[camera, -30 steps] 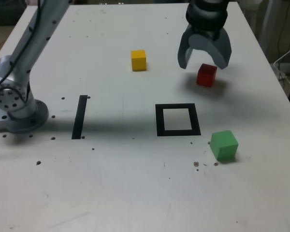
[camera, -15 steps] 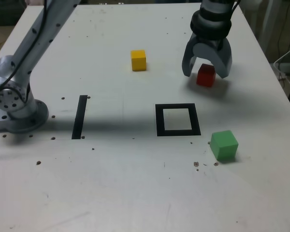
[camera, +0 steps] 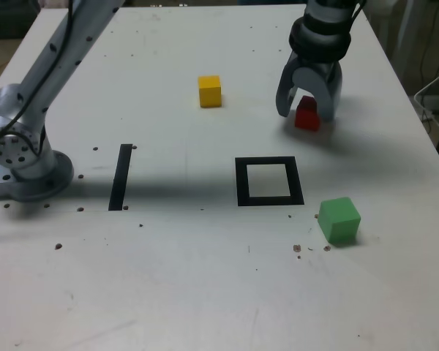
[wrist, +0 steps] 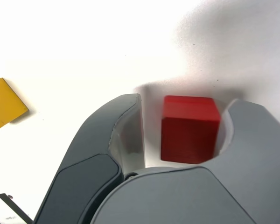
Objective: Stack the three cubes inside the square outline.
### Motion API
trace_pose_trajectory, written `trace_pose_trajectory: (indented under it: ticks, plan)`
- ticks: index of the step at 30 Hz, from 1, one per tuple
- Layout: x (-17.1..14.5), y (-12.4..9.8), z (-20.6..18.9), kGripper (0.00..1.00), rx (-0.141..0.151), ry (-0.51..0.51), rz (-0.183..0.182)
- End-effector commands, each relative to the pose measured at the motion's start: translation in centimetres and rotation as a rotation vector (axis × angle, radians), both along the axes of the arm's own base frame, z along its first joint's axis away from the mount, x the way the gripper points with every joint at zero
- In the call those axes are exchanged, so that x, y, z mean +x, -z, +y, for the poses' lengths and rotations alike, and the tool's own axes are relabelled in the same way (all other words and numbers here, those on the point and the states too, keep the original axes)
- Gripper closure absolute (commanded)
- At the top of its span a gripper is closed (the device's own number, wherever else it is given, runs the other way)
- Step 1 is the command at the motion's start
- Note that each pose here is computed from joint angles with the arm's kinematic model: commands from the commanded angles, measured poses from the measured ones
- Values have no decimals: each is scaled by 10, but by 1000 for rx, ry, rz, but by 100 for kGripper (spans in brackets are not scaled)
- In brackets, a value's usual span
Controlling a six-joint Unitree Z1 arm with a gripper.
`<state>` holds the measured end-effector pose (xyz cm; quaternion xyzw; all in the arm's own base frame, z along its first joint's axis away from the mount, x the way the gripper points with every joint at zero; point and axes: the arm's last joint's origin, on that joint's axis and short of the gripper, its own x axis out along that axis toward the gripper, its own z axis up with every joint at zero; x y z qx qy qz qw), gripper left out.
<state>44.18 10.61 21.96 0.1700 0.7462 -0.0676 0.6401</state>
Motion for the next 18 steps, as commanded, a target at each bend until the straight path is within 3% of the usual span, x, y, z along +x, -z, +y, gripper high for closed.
trace_pose_trajectory:
  ticks: [1,5,11,18]
  plan:
    - [1,3,0,49,-6,-2,5]
    - [2,6,1,54,-13,-14,6]
    - [3,5,1,66,-17,-23,-20]
    - [-2,-6,1,75,-14,-24,-38]
